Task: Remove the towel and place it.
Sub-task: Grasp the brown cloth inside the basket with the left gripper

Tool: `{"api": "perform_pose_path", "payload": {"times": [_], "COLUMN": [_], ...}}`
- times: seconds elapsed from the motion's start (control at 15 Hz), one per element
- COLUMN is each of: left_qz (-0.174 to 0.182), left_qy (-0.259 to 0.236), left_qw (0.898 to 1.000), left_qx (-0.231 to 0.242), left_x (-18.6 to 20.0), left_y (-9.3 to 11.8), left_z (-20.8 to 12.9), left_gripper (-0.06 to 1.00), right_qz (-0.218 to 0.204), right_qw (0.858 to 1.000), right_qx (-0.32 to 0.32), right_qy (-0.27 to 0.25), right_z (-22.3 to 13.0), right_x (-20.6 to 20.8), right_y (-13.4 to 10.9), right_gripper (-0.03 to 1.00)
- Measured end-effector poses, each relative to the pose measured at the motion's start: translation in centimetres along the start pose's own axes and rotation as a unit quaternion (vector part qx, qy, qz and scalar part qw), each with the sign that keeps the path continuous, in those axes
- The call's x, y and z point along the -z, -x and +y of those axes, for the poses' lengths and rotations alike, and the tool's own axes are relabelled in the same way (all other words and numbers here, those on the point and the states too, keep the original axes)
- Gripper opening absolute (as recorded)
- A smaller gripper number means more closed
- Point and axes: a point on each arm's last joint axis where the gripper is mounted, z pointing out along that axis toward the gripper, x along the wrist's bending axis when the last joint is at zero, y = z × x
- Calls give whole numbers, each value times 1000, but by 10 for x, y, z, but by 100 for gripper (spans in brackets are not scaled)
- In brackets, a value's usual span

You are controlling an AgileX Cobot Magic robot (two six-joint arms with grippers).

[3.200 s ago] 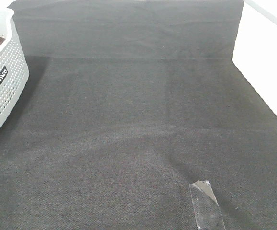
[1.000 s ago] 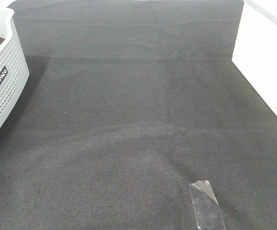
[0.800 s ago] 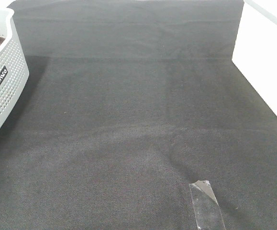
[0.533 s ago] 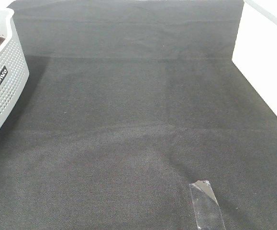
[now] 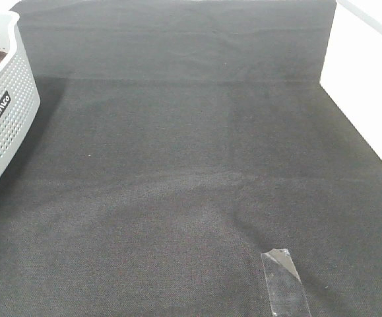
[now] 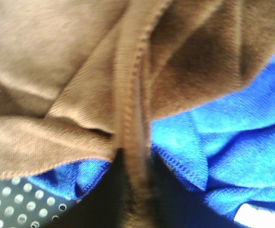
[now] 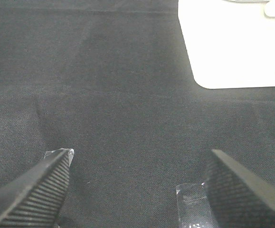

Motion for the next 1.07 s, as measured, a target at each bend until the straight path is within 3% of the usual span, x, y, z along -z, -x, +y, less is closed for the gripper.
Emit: {"api": "perform_pose_path", "payload": {"times": [0.2, 0.33, 0.47, 0.67, 0.87, 1.07], "left_qz": [0, 14, 64, 124, 171, 203], "left_qy": [0, 3, 30, 77, 122, 165], "left_qw": [1000, 999, 988, 968, 957, 949], "left_qx": [12, 49, 135, 202, 201, 177], "left_x": [0, 4, 35, 86, 137, 184], "left_y": [0, -5, -22, -38, -36, -20], "left_z": [0, 0, 1, 7, 22, 41], "left_gripper": [0, 0, 0, 1, 1, 1], "right_qz": [0, 0, 0, 0, 0, 0], "right_qw": [1000, 1000, 1000, 1000, 1000, 1000], "right_qx": [0, 0, 0, 0, 0, 0], "right_qy": [0, 0, 0, 0, 0, 0], "right_z": [0, 0, 0, 0, 0, 0], "right_x": [0, 0, 0, 0, 0, 0], "right_y": [0, 0, 0, 0, 0, 0], "right_gripper": [75, 75, 75, 75, 75, 75]}}
